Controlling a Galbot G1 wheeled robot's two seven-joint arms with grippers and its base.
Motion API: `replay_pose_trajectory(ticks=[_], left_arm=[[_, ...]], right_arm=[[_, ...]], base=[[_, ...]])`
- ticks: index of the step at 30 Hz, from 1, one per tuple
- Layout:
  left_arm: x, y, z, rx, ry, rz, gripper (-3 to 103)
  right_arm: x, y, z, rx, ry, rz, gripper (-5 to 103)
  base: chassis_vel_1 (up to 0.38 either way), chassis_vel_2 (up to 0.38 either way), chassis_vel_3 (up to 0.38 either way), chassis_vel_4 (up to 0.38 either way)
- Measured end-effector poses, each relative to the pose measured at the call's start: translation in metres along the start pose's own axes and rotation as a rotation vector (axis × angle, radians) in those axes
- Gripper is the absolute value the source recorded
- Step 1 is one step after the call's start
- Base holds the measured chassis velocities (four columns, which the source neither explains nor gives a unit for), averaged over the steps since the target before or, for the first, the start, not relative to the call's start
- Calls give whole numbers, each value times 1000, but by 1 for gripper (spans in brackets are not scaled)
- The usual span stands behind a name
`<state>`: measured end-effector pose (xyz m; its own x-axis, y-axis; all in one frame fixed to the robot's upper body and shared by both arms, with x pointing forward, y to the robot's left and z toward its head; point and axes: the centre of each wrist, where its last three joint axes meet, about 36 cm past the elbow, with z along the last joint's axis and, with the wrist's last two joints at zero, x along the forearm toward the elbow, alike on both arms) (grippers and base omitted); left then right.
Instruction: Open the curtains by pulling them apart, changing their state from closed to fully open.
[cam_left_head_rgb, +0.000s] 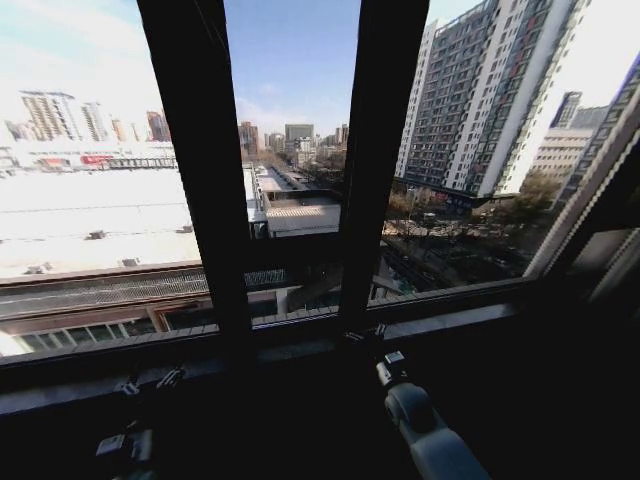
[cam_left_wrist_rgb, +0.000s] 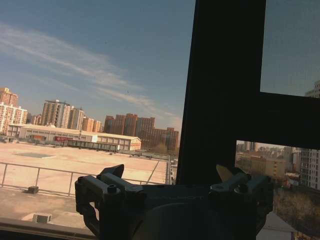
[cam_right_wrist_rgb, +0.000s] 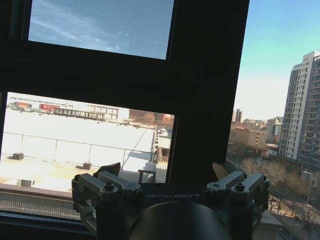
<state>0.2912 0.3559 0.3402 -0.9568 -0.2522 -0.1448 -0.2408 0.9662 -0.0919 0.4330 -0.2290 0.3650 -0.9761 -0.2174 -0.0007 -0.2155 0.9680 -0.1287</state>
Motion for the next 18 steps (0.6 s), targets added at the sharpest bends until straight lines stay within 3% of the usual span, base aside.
replay_pose_trajectory(ticks=[18], left_arm=[[0, 0, 0, 0, 0, 0, 100]], right_arm=[[0, 0, 0, 0, 0, 0, 100]], base=[[-346, -344, 353, 348]])
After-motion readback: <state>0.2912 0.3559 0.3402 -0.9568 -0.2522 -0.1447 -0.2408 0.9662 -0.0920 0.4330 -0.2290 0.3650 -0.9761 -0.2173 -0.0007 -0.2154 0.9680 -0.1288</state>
